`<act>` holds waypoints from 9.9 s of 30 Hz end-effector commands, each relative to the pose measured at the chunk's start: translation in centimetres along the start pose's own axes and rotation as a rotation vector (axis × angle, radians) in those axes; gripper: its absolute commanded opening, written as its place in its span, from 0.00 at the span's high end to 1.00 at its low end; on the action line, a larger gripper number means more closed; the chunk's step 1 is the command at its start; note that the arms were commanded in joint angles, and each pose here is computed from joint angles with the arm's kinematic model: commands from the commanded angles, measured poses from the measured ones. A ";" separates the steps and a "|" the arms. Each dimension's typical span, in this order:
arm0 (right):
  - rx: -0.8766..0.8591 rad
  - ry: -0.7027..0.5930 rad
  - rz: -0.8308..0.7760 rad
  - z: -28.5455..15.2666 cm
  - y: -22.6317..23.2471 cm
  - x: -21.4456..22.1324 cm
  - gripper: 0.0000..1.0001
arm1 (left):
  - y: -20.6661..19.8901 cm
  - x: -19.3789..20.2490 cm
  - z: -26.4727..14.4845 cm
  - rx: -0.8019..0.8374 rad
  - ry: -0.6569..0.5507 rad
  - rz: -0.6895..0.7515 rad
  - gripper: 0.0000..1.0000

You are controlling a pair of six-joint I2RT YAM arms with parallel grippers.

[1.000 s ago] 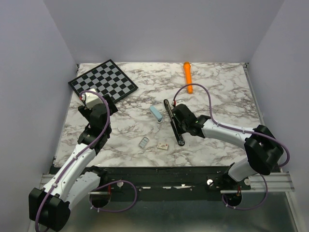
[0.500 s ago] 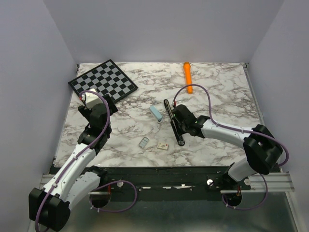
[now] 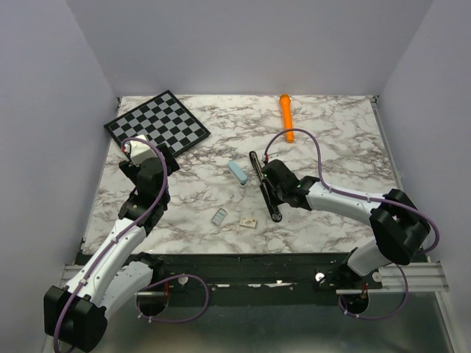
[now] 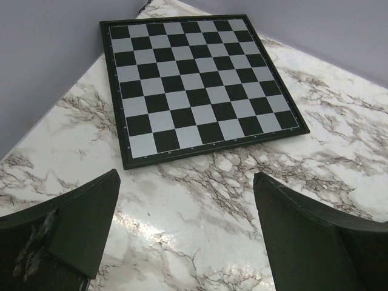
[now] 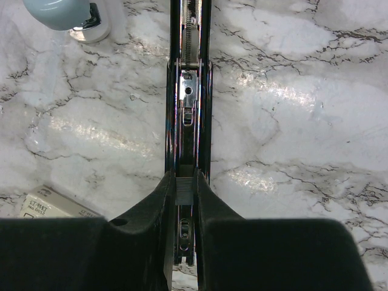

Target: Load the staples into the stapler

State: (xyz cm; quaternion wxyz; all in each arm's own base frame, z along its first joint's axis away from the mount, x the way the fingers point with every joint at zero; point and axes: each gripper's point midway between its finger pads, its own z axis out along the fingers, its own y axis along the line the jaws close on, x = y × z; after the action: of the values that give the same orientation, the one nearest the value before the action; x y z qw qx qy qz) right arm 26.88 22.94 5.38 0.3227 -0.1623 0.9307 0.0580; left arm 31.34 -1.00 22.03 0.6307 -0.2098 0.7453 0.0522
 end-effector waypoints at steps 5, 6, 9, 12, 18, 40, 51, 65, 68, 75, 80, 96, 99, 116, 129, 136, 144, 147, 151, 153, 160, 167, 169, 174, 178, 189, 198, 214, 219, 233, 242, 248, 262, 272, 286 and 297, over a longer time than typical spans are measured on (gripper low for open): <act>0.046 0.035 -0.011 0.6 -0.9 1.8 0.80 | -0.2 -0.6 0.0 0.010 -0.017 -0.018 0.01; 0.047 0.035 -0.009 0.6 -0.9 1.8 0.80 | -0.2 -0.6 0.0 0.010 -0.017 -0.017 0.01; 0.046 0.030 -0.008 0.6 -0.9 1.8 0.77 | -0.2 -0.5 0.0 0.010 -0.015 -0.016 0.01; 0.045 0.026 -0.010 0.5 -0.9 1.6 0.72 | -0.2 -0.6 0.0 0.011 -0.018 -0.018 0.01; 0.044 0.004 -0.005 0.0 -0.8 0.7 0.66 | -0.2 -0.6 0.0 0.011 -0.018 -0.019 0.01; 0.101 0.038 0.017 0.5 -1.9 -1.6 0.57 | -0.3 -0.9 -0.2 0.020 -0.024 -0.027 0.01; 0.103 0.121 0.023 0.7 -2.2 1.4 0.57 | -0.4 -0.9 -0.2 0.026 -0.022 -0.028 0.01; 0.043 0.242 0.079 -1.8 -1.8 5.2 0.57 | -0.5 -0.7 -0.2 0.029 -0.019 -0.031 0.01; 0.035 0.279 0.088 -2.5 -1.6 6.5 0.57 | -0.5 -0.8 -0.2 0.032 -0.019 -0.033 0.01; -0.021 0.278 0.091 -4.3 -0.3 6.8 0.57 | -0.7 -0.5 -0.1 0.037 -0.012 -0.031 0.01; -0.039 0.236 0.099 -5.2 -0.2 5.6 0.56 | -0.7 -0.5 -0.1 0.039 -0.009 -0.032 0.01; -0.283 0.311 0.097 -2.5 5.8 4.8 0.34 | -2.5 2.0 -1.3 0.160 0.140 0.007 0.01; -0.329 0.250 0.076 -1.8 7.4 1.4 0.35 | -3.1 2.4 -1.9 0.202 0.180 0.019 0.01; -0.063 -0.135 0.148 -1.6 -2.6 -13.5 0.00 | -13.0 9.2 -9.2 0.637 0.506 0.126 0.02; -0.095 0.037 0.604 4.8 -10.4 -12.7 0.10 | -18.8 15.5 -13.3 0.839 0.600 0.348 0.04; -0.110 0.118 0.653 7.8 -9.9 -12.2 0.19 | -20.3 19.0 -13.4 0.867 0.665 0.418 0.14; -0.081 0.205 0.724 9.9 -10.2 -9.6 0.29 | -21.3 22.1 -13.5 0.896 0.739 0.478 0.32; -0.075 0.225 0.750 10.4 -10.4 -8.9 0.34 | -21.1 23.1 -13.7 0.902 0.765 0.492 0.33; -0.072 0.244 0.759 10.8 -10.4 -8.2 0.36 | -20.8 24.1 -14.1 0.920 0.788 0.510 0.38; -0.074 0.246 0.760 10.9 -10.4 -8.1 0.40 | -20.4 24.6 -14.3 0.918 0.798 0.518 0.39; -0.084 0.256 0.764 11.1 -10.1 -8.0 0.42 | -19.7 25.9 -14.5 0.917 0.825 0.550 0.46; -0.093 0.259 0.765 11.2 -10.0 -8.0 0.48 | -19.0 26.6 -15.0 0.918 0.853 0.564 0.59; -0.095 0.256 0.765 11.3 -10.0 -8.1 0.48 | -18.8 26.6 -15.0 0.914 0.851 0.567 0.59; -0.100 0.241 0.762 10.9 -10.0 -8.4 0.61 | -18.6 26.8 -14.9 0.915 0.851 0.574 0.70; -0.094 0.208 0.748 10.0 -10.3 -9.2 0.69 | -19.0 26.3 -14.4 0.906 0.821 0.582 0.88; -0.120 0.069 0.682 4.3 -10.3 -10.8 0.89 | -21.4 26.4 -13.8 0.912 0.797 0.536 1.00; -0.191 0.029 0.610 -0.6 -5.8 -8.5 0.89 | -23.7 26.2 -13.8 0.915 0.767 0.438 1.00; -0.248 0.098 0.581 -3.1 0.7 -1.7 0.89 | -24.8 26.1 -12.9 0.817 0.684 0.309 1.00; -0.262 0.072 0.589 -2.9 0.7 -1.5 0.89 | -24.8 25.7 -13.0 0.826 0.657 0.266 1.00; -0.182 -0.009 0.601 -3.5 -1.4 -1.0 0.79 | -24.1 24.7 -12.6 0.797 0.625 0.298 0.60; -0.128 -0.046 0.578 -3.6 -2.6 -0.9 0.76 | -23.4 24.2 -12.6 0.772 0.627 0.328 0.30; -0.088 -0.090 0.513 -4.7 -3.8 -1.5 0.61 | -22.7 21.7 -12.4 0.750 0.589 0.365 0.14; 0.053 -0.201 0.429 -7.9 -7.9 -0.5 0.15 | -23.7 20.5 -13.2 0.725 0.715 0.545 0.22; 0.107 -0.235 0.426 -8.6 -9.3 0.3 0.16 | -24.4 22.2 -12.7 0.706 0.766 0.629 0.55; 0.134 -0.217 0.395 -8.1 -9.9 1.6 0.16 | -22.1 27.4 -13.0 0.656 0.887 0.644 0.93; 0.133 -0.198 0.404 -7.6 -9.8 2.6 0.16 | -19.3 30.5 -12.9 0.604 0.937 0.687 0.96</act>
State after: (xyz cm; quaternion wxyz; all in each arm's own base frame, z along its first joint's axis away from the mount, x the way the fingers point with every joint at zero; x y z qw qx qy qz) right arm 24.15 12.24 10.36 0.4040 0.0469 0.9090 0.0910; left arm 26.91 -34.02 5.49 0.3140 0.2099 0.9186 -0.1163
